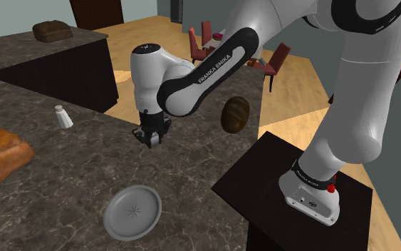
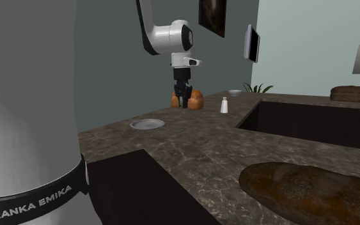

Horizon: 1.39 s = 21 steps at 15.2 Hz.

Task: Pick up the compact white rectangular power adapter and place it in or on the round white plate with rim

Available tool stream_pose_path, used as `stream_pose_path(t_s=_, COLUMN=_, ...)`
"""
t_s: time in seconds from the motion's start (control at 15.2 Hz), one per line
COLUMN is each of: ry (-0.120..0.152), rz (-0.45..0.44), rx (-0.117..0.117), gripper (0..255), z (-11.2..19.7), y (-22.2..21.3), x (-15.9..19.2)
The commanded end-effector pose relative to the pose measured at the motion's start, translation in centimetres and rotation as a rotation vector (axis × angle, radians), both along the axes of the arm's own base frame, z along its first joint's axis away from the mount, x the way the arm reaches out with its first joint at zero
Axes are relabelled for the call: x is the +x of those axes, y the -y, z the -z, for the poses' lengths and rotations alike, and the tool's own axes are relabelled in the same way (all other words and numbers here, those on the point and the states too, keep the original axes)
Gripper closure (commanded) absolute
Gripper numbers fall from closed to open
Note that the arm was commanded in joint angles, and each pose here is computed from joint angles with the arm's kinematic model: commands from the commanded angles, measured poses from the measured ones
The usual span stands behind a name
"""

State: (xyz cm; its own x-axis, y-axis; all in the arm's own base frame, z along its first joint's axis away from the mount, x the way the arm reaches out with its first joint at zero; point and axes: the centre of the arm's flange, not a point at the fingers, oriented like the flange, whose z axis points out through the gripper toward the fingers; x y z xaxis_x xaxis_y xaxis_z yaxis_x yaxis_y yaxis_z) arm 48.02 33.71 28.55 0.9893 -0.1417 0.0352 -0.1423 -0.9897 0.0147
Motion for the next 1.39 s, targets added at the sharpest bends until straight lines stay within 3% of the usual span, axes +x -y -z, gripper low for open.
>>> stream_pose_path(t_s=0.0, ry=0.0, rz=0.0, rx=0.0, gripper=255, z=-0.2, y=-1.7, x=-1.2)
stream_pose_path(t_s=0.86, ry=0.0, rz=0.0, rx=0.0, gripper=255, z=-1.0, y=-16.8, x=-11.0)
stream_pose_path(t_s=1.32, ry=0.0, rz=0.0, rx=0.0, gripper=255, z=2.7, y=-16.8, x=-11.0)
